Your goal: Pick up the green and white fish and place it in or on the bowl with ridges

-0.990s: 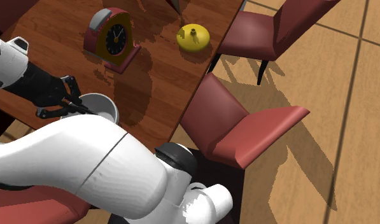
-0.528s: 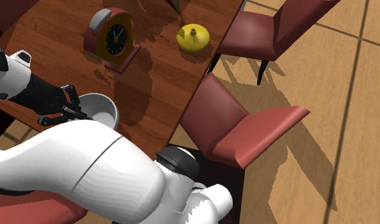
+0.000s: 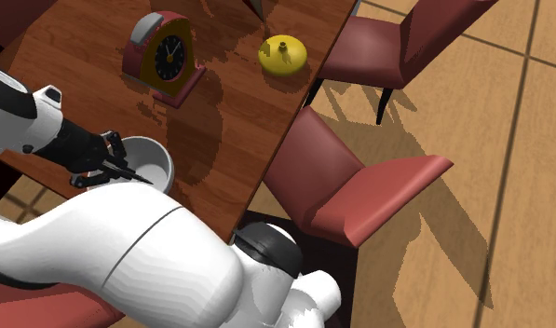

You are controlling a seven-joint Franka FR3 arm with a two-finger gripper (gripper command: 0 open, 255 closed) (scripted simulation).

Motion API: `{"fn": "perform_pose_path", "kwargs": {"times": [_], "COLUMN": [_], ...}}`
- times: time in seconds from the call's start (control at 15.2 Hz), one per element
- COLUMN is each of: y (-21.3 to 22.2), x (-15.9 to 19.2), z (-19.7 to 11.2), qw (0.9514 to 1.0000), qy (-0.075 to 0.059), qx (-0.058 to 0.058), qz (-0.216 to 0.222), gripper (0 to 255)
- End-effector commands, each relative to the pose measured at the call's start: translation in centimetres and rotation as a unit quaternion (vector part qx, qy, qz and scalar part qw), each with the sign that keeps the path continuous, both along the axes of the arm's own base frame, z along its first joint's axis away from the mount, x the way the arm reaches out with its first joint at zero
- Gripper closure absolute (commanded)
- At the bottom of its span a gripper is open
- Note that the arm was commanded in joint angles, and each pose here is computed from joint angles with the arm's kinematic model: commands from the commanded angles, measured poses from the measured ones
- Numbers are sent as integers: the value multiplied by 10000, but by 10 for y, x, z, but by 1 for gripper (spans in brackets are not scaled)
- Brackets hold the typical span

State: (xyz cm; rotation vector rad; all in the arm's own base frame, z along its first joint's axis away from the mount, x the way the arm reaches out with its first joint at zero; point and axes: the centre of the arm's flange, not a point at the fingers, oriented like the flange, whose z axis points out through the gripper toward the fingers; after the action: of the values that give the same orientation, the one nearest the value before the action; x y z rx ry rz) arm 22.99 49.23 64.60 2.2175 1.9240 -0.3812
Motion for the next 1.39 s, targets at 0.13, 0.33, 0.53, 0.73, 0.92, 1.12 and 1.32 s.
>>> {"fn": "perform_pose_path", "kwargs": {"times": [0.13,0.33,0.53,0.73,0.92,1.12,1.32], "y": [0,0,0,4,15,15,15], "x": [0,0,0,1,4,4,4], "z": [0,0,0,12,47,47,47], "qw": [10000,10000,10000,10000,10000,10000,10000], "qy": [0,0,0,0,0,0,0], "qx": [1,1,1,1,1,1,1], "qz": [0,0,0,0,0,0,0], "gripper": [255,0,0,0,0,0,0]}}
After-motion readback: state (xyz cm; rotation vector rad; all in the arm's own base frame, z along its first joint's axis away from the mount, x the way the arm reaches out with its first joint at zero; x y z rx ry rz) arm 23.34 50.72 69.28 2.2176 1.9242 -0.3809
